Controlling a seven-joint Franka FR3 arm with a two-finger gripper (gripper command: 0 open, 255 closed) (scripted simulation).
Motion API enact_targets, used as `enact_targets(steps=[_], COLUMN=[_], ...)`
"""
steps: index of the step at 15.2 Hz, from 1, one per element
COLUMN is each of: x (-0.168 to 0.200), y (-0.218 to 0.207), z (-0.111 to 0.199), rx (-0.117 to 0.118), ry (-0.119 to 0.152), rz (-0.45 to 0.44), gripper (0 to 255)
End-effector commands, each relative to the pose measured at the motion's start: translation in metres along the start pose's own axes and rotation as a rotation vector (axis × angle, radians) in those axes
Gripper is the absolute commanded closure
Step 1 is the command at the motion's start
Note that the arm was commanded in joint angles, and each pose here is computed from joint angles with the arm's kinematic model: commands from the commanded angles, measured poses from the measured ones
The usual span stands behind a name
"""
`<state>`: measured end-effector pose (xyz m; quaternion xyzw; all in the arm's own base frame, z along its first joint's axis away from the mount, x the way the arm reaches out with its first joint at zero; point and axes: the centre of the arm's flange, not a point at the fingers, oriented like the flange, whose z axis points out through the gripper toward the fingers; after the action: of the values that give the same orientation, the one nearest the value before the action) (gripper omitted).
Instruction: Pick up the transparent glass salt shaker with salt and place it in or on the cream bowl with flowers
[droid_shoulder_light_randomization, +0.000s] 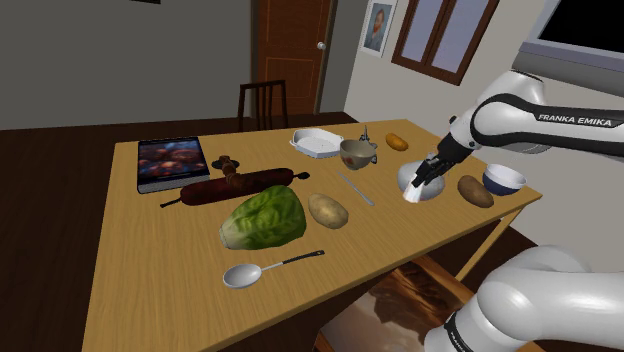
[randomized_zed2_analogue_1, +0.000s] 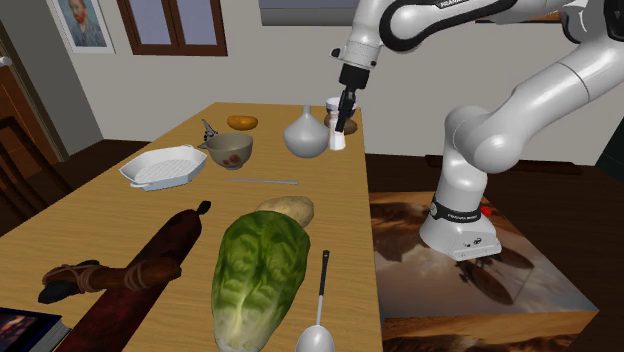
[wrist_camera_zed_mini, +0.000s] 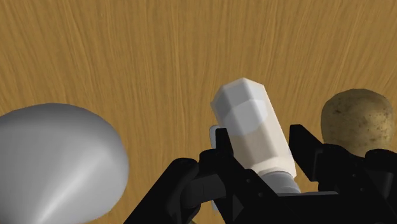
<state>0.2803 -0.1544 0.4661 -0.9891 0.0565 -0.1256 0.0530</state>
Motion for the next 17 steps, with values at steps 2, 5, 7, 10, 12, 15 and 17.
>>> enact_targets(steps=[2, 5, 7, 10, 12, 15, 17], x=[0.004, 0.008, 0.010, 0.047, 0.073, 0.110, 0.135], y=[-0.002, -0.004, -0.005, 0.005, 0.012, 0.022, 0.029], z=[-0.015, -0.030, -0.039, -0.032, -0.028, -0.021, -0.017], rx=[0.000, 0.000, 0.000, 0.000, 0.000, 0.000, 0.000], ry=[0.000, 0.000, 0.000, 0.000, 0.000, 0.000, 0.000], rz=[0.000, 0.000, 0.000, 0.000, 0.000, 0.000, 0.000], gripper=[255, 255, 255, 255, 255, 255, 255])
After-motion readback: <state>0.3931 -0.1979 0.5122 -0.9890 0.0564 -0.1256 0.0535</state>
